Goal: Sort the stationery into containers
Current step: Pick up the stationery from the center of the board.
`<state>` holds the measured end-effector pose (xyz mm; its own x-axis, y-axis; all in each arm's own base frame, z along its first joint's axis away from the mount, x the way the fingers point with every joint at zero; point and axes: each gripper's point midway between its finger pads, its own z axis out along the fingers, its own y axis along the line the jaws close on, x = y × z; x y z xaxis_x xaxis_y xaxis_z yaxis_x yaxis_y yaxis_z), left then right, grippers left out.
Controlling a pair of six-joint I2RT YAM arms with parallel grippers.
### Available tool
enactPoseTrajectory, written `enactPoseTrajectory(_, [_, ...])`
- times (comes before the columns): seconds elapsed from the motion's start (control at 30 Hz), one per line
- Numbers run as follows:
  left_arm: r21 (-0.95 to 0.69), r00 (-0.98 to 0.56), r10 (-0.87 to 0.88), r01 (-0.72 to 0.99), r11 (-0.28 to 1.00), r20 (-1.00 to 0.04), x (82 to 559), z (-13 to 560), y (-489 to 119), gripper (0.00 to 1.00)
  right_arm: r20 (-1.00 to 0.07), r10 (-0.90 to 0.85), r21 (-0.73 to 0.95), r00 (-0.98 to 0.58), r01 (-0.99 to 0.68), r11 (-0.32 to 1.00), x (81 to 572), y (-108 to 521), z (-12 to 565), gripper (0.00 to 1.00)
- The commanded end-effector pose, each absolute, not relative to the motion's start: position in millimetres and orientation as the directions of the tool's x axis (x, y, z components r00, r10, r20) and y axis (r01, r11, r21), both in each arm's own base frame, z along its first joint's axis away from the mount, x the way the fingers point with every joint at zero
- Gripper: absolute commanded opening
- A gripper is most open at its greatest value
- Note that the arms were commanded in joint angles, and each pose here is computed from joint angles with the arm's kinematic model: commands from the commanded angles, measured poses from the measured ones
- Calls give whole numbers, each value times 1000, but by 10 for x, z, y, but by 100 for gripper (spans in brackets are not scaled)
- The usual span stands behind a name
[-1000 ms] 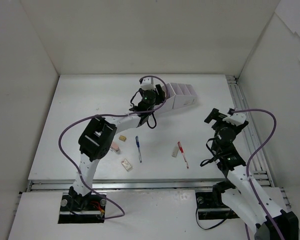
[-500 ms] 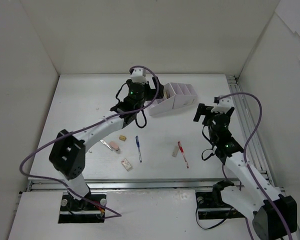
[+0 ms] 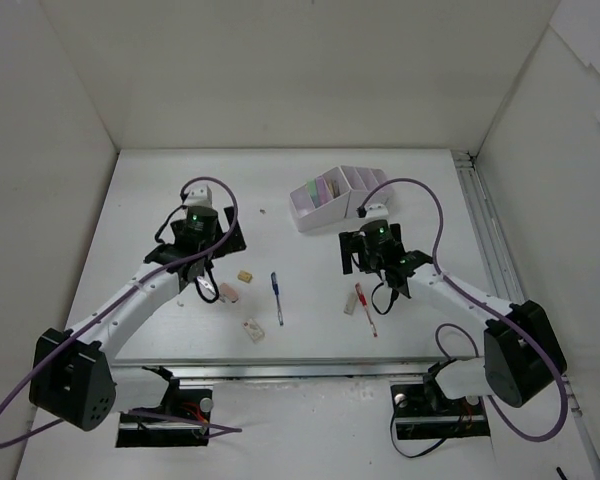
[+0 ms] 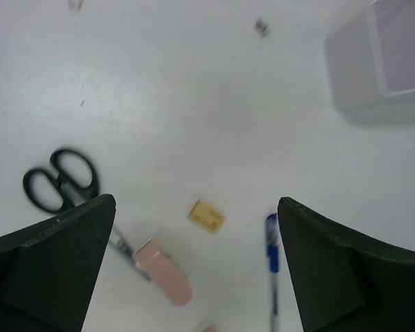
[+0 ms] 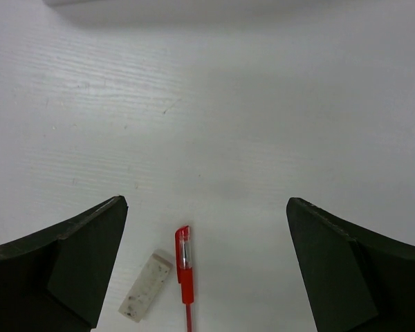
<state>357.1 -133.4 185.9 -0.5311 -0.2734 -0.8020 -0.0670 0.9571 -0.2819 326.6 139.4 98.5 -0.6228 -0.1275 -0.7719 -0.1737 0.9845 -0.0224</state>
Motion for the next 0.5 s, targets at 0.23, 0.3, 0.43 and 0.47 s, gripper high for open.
enactPoseTrajectory(0.23, [-314, -608, -387, -228, 922, -693, 3126, 1439, -933, 100, -573, -43, 15, -818, -63, 998, 2999, 1410, 377, 96])
enactPoseTrajectory(0.3, [-309, -605, -391, -240, 920, -694, 3099, 1452, -883, 99, -542, -30, 13, -840, -44, 999, 2956, 1402, 273, 95])
enactPoseTrajectory(0.43, [-297, -594, -397, -264, 918, -699, 3069, 1483, -800, 99, -532, -34, 47, -846, -69, 997, 2974, 1504, 285, 95])
enactPoseTrajectory(0.47, [-297, -598, -399, -267, 917, -695, 3057, 1473, -800, 99, -532, -38, 50, -846, -76, 996, 2986, 1511, 294, 95])
